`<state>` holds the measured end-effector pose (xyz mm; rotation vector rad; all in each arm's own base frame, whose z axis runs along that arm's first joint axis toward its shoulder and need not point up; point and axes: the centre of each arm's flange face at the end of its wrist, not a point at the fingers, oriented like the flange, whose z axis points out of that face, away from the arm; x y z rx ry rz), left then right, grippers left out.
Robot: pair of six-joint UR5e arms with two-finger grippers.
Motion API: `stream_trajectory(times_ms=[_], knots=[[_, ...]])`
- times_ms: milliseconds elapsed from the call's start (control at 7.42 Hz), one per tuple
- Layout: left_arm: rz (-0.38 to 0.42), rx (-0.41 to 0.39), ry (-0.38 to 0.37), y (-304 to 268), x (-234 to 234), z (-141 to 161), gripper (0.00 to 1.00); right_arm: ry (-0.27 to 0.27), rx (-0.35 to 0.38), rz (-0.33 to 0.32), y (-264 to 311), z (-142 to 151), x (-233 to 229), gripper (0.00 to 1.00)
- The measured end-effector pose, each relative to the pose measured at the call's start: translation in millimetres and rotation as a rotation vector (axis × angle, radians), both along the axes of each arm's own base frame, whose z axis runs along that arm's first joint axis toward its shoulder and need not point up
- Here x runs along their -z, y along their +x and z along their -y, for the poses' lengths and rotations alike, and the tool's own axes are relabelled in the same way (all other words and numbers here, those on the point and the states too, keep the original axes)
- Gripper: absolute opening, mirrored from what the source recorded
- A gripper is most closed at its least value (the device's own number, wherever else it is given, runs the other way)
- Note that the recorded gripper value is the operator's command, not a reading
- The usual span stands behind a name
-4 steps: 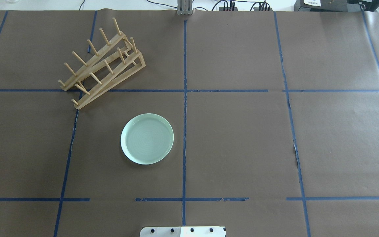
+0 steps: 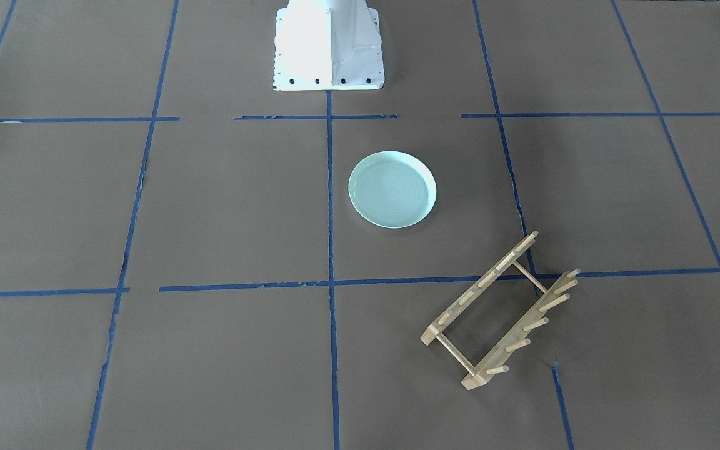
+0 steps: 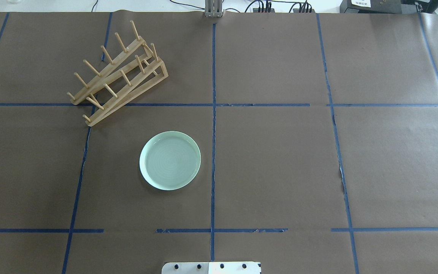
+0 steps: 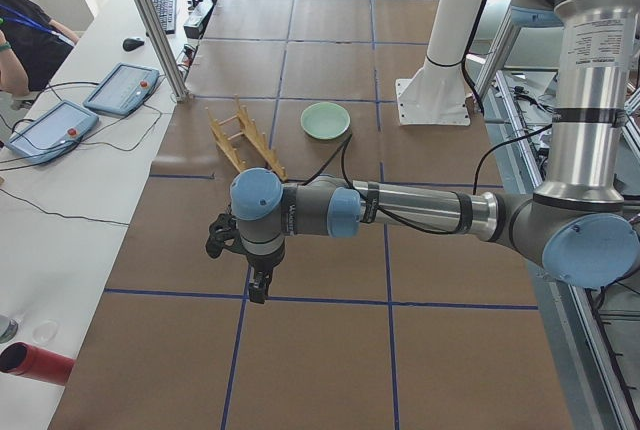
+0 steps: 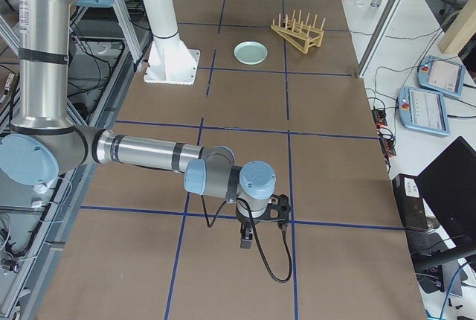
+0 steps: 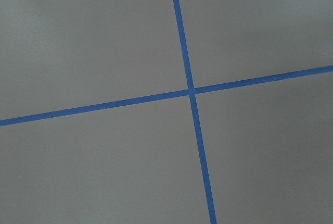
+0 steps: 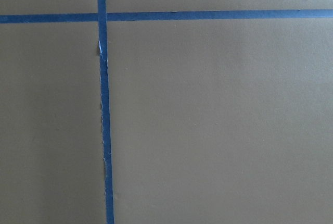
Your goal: Place plate on rack
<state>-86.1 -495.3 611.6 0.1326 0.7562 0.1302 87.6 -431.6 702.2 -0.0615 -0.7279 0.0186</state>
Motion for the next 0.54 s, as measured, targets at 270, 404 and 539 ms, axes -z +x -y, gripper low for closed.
stream_trajectory(times_ms=[270,404,539], knots=[[-0.076,-0.035,0.056,20.0,34.3,18.9,1.0,0.0,0.0,0.0,-0.1,0.0,0.0,1.0],[-0.112,-0.069,0.074,45.4,56.1,25.6,1.0,0.0,0.0,0.0,-0.1,0.0,0.0,1.0],[-0.134,-0.064,0.058,71.0,80.1,30.3,1.0,0.0,0.0,0.0,0.0,0.0,0.1,1.0]])
